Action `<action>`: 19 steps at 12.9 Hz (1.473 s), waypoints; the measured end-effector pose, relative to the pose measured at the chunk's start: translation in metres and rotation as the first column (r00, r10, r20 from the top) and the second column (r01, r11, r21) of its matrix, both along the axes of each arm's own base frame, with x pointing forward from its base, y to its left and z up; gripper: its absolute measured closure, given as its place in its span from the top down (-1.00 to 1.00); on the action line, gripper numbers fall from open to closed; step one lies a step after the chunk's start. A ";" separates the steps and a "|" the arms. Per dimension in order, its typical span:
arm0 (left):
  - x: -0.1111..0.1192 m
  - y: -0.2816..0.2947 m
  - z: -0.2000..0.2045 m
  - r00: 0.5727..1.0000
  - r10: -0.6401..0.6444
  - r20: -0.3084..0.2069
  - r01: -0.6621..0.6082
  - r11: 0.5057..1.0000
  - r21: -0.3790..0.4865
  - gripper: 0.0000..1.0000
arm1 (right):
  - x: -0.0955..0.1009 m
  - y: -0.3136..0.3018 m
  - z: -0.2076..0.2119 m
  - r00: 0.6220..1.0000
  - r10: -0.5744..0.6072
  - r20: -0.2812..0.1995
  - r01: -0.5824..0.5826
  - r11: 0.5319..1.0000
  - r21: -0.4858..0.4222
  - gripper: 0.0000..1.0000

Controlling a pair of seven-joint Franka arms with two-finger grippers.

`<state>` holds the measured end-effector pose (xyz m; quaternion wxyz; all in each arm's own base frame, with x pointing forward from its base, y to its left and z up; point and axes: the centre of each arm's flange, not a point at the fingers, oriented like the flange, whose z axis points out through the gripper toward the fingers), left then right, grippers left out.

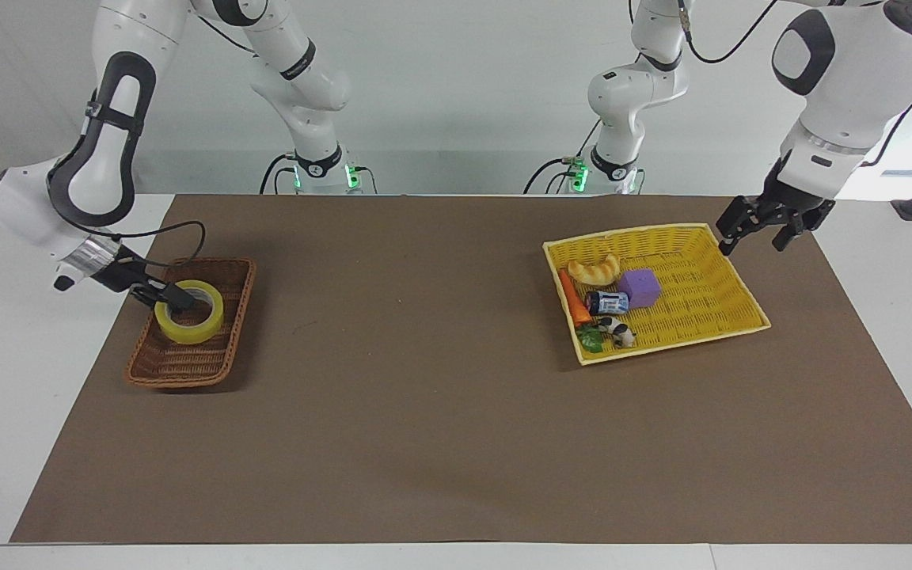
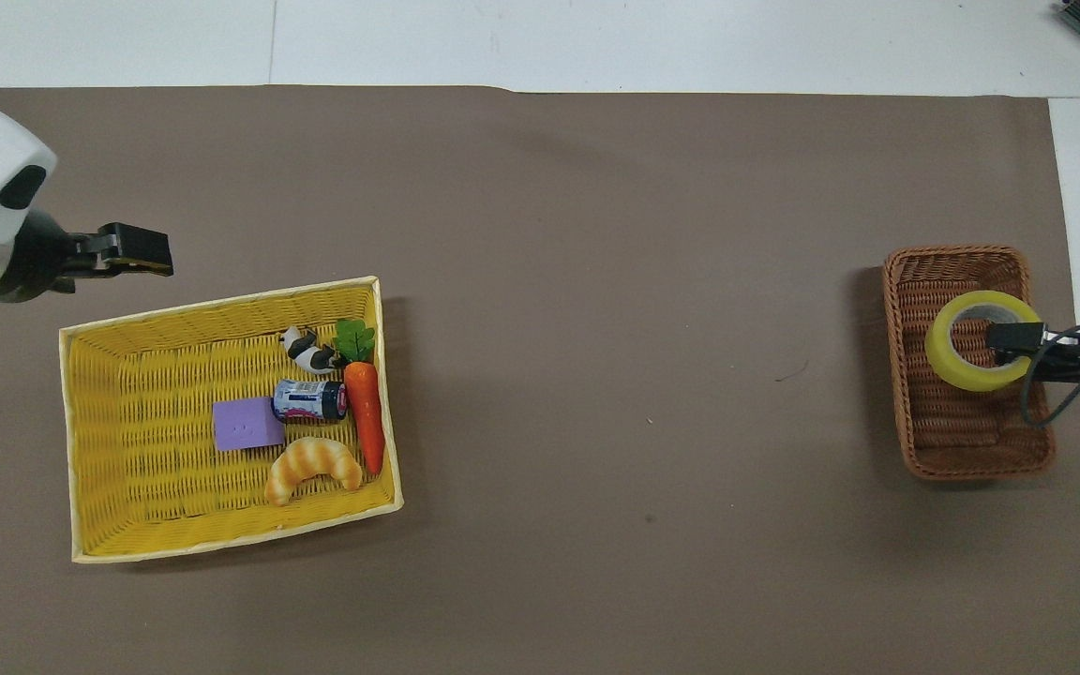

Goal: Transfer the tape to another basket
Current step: 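Lower the tape into the wicker basket while the left gripper withdraws, then open the right gripper and draw it back from the tape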

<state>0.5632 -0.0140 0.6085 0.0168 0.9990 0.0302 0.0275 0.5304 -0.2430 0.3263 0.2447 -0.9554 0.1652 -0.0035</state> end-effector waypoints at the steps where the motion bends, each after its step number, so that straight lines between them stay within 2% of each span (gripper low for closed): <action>1: -0.002 0.003 0.005 1.000 -0.004 -0.014 0.004 1.000 0.003 1.00 | 0.000 0.000 -0.003 1.000 0.001 -0.005 -0.001 1.000 0.002 -0.96; 3: -0.005 0.002 0.003 0.999 -0.019 -0.036 0.019 1.000 0.009 1.00 | 0.001 0.003 -0.006 1.000 0.005 -0.009 -0.005 1.000 0.004 -0.89; 4: -0.006 0.003 0.002 0.999 -0.027 -0.043 0.028 1.000 0.011 1.00 | 0.002 0.004 -0.006 1.000 0.008 -0.009 -0.008 1.000 0.004 -0.71; 5: -0.006 0.005 0.001 0.998 -0.032 -0.047 0.033 0.999 0.012 1.00 | 0.002 0.005 -0.006 1.000 0.010 -0.009 -0.010 1.000 0.005 -0.41; 6: -0.006 0.008 0.001 0.998 -0.031 -0.050 0.032 0.999 0.012 1.00 | 0.002 0.006 -0.006 1.000 0.011 -0.009 -0.011 1.000 0.005 -0.21; 10: -0.006 0.015 0.001 0.998 -0.024 -0.051 0.024 1.000 0.012 1.00 | 0.003 0.006 -0.005 1.000 0.011 -0.006 -0.011 1.000 0.003 0.82; 11: -0.006 0.015 0.001 0.998 -0.024 -0.051 0.025 1.000 0.012 1.00 | 0.004 0.005 -0.002 1.000 0.012 -0.001 -0.012 1.000 0.001 0.98; 14: -0.006 0.015 0.001 0.998 -0.024 -0.051 0.024 1.000 0.012 1.00 | 0.018 0.002 0.024 0.998 0.042 0.038 -0.041 0.998 -0.041 1.00; 17: -0.006 0.015 0.001 0.998 -0.024 -0.051 0.024 1.000 0.012 1.00 | 0.043 0.016 0.073 0.985 0.158 0.074 -0.143 0.974 -0.176 1.00; 19: -0.006 0.015 0.001 0.998 -0.024 -0.051 0.024 1.000 0.012 1.00 | 0.057 0.033 0.103 0.972 0.222 0.071 -0.195 0.942 -0.271 1.00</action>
